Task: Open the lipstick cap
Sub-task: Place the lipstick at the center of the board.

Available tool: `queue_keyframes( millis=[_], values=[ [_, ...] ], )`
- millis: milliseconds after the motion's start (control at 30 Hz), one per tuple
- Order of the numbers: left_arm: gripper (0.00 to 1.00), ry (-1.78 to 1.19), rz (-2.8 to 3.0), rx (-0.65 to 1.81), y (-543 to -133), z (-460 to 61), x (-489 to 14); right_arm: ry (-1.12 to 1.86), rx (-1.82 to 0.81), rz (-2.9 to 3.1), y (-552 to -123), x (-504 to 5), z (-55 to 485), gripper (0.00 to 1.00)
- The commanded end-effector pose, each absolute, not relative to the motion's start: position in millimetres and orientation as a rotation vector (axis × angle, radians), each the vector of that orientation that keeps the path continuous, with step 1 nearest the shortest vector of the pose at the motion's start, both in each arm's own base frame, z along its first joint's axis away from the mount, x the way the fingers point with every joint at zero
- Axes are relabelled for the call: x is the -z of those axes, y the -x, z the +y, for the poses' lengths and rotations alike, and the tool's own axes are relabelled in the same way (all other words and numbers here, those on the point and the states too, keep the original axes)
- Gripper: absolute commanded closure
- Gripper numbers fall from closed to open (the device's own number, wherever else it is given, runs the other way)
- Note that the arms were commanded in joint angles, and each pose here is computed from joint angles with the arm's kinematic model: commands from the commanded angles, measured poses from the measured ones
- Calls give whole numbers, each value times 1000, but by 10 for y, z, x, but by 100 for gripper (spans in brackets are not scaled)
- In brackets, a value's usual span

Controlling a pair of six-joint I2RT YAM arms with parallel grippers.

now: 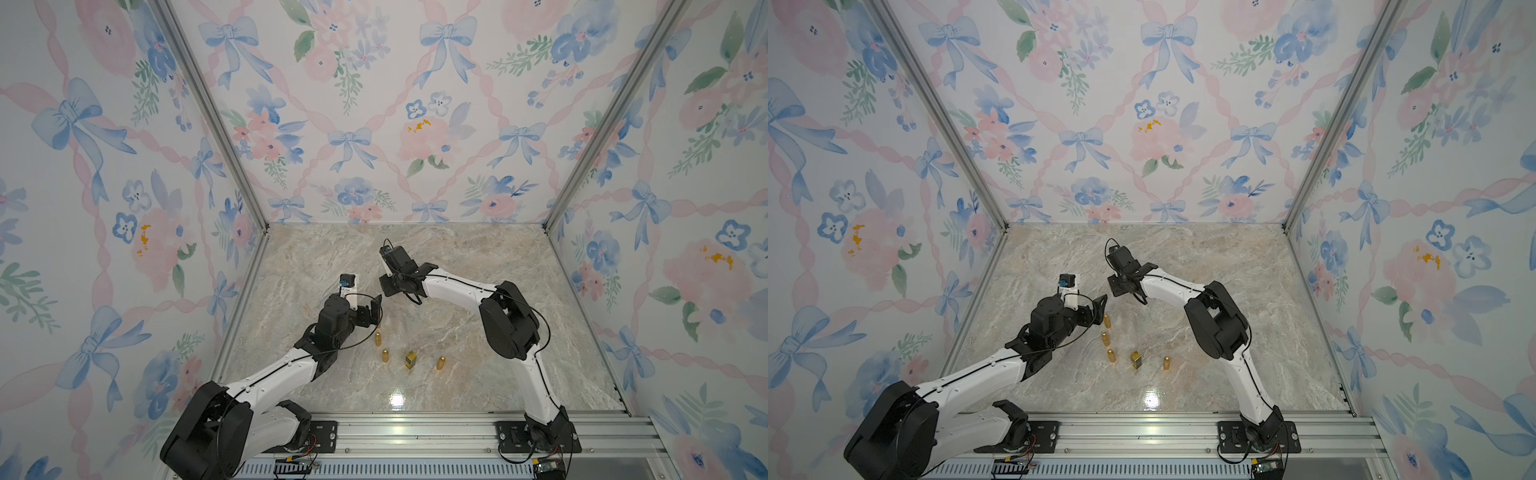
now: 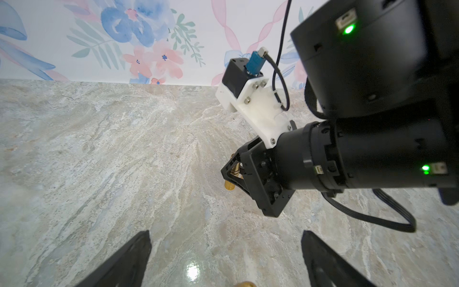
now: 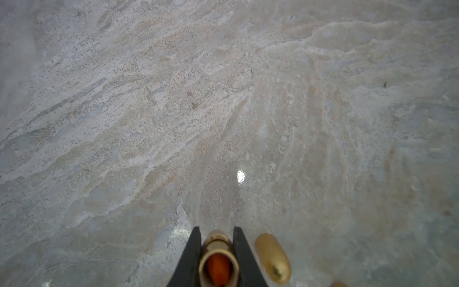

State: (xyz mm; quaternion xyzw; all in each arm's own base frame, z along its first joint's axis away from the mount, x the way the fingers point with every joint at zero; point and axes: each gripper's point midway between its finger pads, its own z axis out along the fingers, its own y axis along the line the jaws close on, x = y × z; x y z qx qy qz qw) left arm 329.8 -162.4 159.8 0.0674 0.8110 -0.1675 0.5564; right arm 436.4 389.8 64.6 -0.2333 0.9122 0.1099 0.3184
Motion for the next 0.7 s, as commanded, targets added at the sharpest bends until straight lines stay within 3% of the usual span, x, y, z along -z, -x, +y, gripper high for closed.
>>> queue_keyframes(
  millis=[0, 667],
  values=[
    [2, -134, 1918, 385, -3350, -1600, -1617, 637, -266, 2355, -4413, -609, 3976, 81],
    [2, -126, 1913, 374, -3374, -1588, -1641, 660, -221, 2348, -4411, -399, 3939, 81]
  ],
)
